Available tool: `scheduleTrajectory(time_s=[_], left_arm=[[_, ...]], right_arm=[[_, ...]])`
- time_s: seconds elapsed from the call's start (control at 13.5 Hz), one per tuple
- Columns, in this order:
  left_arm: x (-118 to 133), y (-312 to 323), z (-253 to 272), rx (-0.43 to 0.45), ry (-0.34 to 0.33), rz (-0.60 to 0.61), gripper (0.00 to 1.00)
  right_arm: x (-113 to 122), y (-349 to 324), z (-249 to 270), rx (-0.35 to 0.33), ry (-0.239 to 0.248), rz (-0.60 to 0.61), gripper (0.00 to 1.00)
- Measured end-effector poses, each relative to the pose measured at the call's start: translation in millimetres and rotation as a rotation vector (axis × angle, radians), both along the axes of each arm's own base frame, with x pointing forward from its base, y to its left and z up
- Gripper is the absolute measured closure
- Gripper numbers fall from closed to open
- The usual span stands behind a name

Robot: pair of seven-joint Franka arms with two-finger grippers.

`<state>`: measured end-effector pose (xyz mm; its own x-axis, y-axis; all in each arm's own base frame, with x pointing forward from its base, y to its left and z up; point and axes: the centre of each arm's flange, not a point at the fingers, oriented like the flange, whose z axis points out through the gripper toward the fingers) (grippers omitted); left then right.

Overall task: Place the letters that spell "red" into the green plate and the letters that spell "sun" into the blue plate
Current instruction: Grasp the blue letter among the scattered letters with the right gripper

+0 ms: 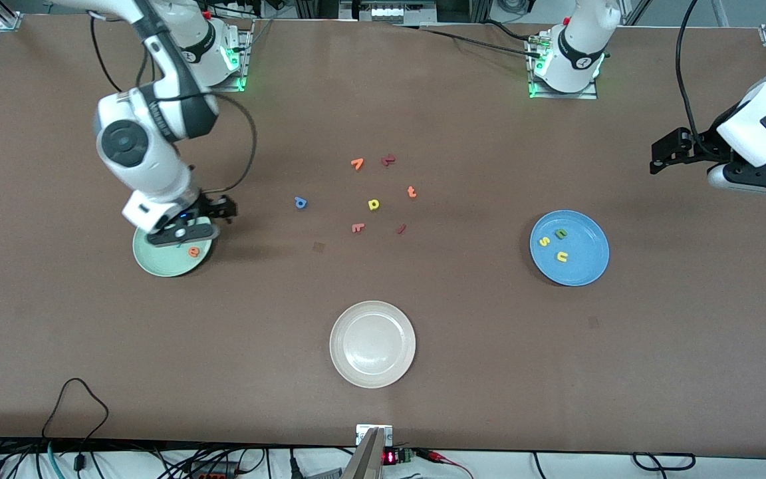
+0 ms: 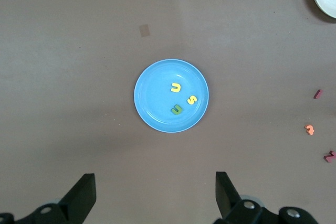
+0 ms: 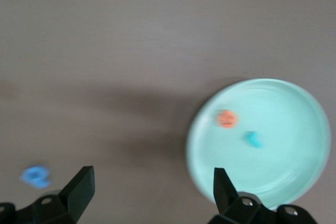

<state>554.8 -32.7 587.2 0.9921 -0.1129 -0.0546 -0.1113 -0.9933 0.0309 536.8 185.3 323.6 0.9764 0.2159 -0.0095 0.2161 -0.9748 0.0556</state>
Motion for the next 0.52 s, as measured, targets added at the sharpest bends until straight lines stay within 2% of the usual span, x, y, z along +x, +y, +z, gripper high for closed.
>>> scheduleTrajectory(time_s=[0.22,0.37,0.52], left_arm=[[-0.5,-3.0,0.7,0.0,0.001,-0.005,0.0],[-0.6,-3.3,0.8,0.0,0.001,-0.006,0.0],[-0.7,-3.3,0.9,0.0,0.002,-0.006,0.0]], right_arm=[[-25.9,49.2,-6.7,0.003,0.018,0.02,0.0],[-43.8,70.8,-18.6,-0.001,0.032,-0.019,0.0],[-55.3,87.8,-29.0,0.012,0.025,-0.09,0.0]])
